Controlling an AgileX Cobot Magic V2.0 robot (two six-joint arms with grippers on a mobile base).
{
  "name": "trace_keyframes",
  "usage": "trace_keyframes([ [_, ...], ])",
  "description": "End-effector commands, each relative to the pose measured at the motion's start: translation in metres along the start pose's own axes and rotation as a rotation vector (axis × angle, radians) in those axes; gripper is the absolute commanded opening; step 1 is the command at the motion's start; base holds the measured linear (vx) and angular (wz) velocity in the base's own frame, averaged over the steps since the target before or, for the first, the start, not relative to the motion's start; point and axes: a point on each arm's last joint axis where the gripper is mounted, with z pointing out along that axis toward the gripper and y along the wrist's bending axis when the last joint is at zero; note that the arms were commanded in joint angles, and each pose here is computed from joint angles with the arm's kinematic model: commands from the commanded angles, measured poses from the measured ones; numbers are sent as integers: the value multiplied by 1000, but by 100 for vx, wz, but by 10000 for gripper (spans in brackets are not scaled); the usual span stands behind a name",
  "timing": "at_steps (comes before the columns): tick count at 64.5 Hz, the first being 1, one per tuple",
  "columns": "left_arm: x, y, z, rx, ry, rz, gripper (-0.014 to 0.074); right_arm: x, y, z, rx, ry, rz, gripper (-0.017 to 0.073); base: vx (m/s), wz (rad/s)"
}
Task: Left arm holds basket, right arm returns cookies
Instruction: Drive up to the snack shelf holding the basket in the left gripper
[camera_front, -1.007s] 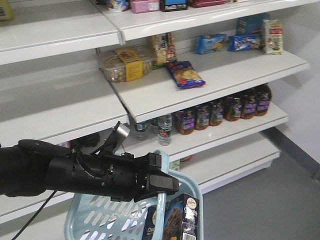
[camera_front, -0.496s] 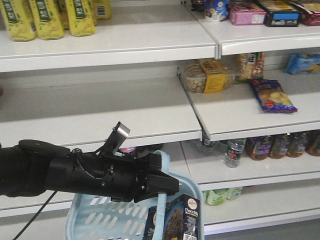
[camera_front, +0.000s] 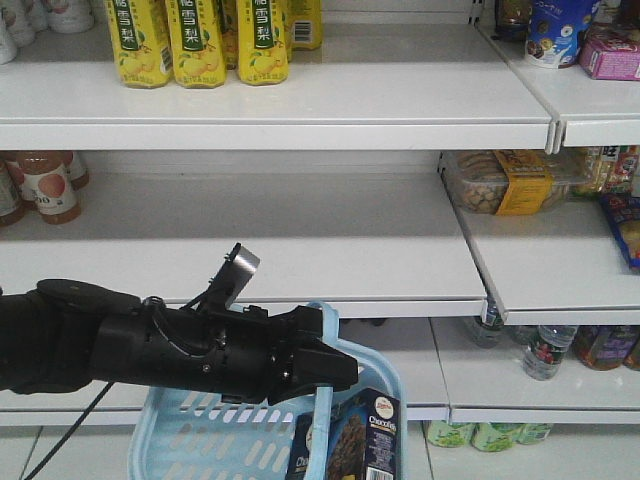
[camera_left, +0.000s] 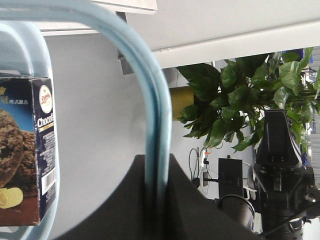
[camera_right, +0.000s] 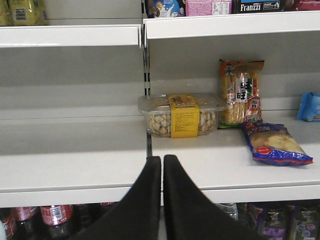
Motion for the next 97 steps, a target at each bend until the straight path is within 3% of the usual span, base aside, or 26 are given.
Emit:
trace_keyframes([
  [1, -3, -30, -10, 142, -34, -9, -8, -7, -1, -1, 13, -85, -10, -8, 8, 4],
  [97, -3, -30, -10, 142, -34, -9, -8, -7, -1, -1, 13, -84, -10, -8, 8, 1],
])
